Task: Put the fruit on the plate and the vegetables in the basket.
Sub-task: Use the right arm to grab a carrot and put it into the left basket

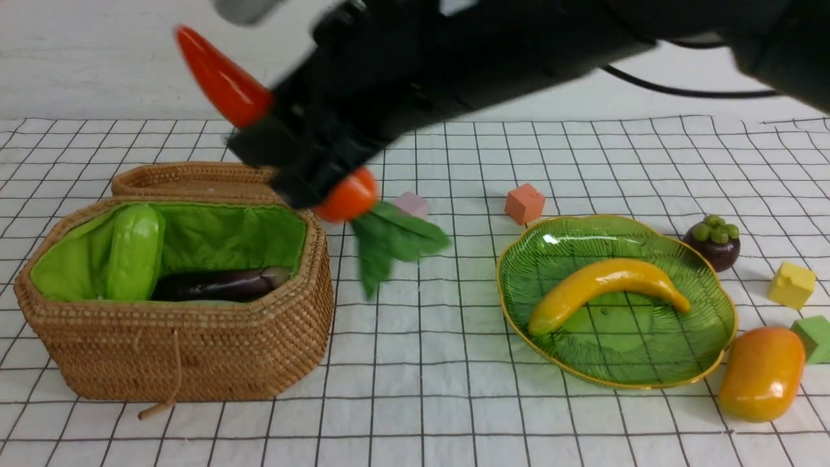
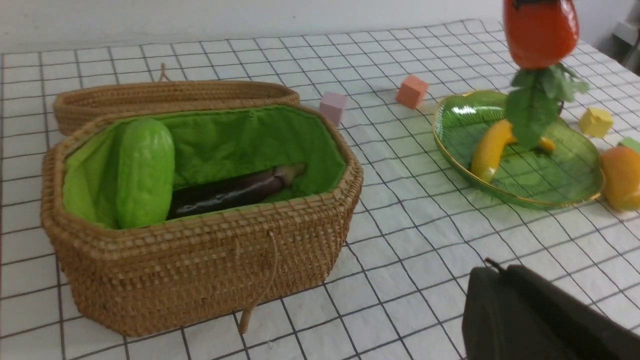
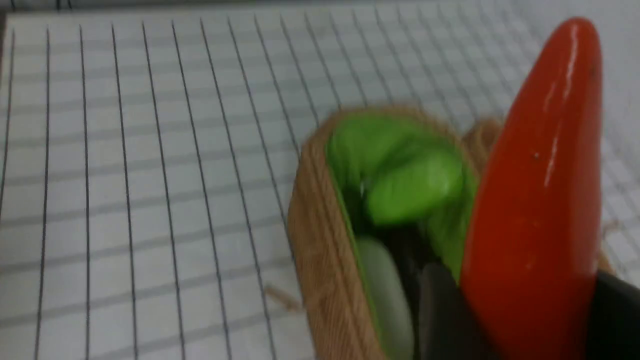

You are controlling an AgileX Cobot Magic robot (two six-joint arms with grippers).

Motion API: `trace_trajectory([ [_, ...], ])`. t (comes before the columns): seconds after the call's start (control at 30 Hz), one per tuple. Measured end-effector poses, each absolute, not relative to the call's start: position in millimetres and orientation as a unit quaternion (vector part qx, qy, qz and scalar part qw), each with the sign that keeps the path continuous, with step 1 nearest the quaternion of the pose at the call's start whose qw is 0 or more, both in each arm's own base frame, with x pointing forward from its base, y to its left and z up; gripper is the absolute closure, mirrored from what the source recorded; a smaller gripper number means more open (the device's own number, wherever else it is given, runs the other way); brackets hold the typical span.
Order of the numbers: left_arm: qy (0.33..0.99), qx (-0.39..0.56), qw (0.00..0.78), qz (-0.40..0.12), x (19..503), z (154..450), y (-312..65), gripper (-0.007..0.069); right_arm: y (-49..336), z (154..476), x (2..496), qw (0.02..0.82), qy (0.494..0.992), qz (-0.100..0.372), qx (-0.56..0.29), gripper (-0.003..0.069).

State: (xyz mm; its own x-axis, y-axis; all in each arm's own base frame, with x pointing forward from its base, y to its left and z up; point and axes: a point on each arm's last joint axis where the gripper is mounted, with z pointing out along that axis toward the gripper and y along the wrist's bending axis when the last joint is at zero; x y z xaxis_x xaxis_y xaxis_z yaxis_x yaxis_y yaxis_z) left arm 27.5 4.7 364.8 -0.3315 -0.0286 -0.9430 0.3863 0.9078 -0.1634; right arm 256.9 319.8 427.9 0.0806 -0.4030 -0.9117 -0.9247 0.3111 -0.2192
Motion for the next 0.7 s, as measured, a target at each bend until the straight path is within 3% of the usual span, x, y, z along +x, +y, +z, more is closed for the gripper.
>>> trace_trajectory([
  [0.17,0.796,0.098,0.566,-0.189,28,365,5,0.0638,375,396,295,0.555,0.593,0.283,-0.510,0.0351],
  [0.37,0.802,0.096,0.559,-0.185,28,363,6,0.0638,412,339,326,0.557,0.569,0.255,-0.549,0.0328],
  [0.43,0.804,0.096,0.557,-0.183,27,363,6,0.0638,416,328,330,0.551,0.572,0.252,-0.553,0.0287],
  [0.57,0.805,0.096,0.556,-0.184,27,363,6,0.0638,417,318,332,0.536,0.587,0.245,-0.555,0.0041],
  [0.7,0.801,0.101,0.560,-0.189,27,364,5,0.0638,408,331,326,0.507,0.614,0.246,-0.553,-0.0014],
])
